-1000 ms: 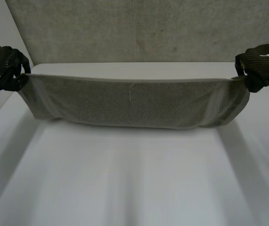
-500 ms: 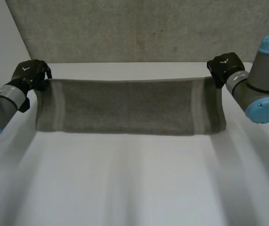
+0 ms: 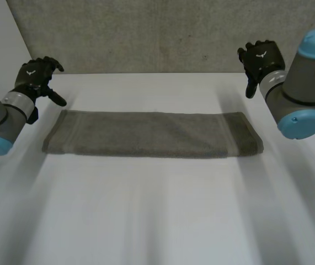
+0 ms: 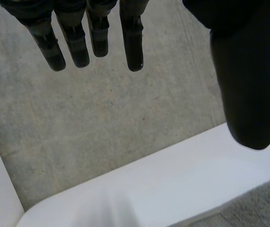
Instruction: Fold the towel.
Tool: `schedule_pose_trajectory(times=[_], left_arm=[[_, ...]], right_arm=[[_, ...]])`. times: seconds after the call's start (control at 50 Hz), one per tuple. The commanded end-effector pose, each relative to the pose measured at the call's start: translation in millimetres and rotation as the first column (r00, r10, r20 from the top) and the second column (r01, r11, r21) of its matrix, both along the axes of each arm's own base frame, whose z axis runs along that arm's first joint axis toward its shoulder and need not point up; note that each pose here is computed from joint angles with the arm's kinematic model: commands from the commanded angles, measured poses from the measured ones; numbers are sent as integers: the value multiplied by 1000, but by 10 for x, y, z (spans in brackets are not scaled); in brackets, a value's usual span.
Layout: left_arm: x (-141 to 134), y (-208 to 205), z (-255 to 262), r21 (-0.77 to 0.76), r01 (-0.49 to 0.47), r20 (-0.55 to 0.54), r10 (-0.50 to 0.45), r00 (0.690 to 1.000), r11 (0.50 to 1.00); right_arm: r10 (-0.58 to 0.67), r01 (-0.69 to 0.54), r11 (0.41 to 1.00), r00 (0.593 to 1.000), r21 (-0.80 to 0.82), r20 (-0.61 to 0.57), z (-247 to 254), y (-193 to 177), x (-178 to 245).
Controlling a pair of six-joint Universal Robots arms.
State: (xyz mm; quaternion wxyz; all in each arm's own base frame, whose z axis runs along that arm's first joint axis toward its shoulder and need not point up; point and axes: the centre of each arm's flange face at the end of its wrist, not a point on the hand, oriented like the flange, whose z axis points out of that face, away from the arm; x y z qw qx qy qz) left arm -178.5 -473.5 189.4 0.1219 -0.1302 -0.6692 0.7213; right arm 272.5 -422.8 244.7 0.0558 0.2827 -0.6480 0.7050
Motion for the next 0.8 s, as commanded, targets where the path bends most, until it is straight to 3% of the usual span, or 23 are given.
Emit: schedule_pose_trajectory(times=[0.02,0.22,0.36,0.5,0.8], left_arm=[[24,229,318,-9,-7,-28,6,1000,1000],[38,722,284,55,-1,-43,3,999,998],[45,869,-2,75,-3,-38,5,999,997],[30,867,-148,54,2,-25,-1,1000,999],[21,672,-621,103,-5,9,4,1000,995]], right_arm=[[5,-7,999,999,39,50,311,432,-127],[-6,8,981,1000,193,-11,-57,861,-328],[33,-13,957,997,291,-63,-524,888,-352],[90,-49,954,988,297,-123,-996,778,-341],[77,-43,965,990,260,-120,-1117,676,-338]])
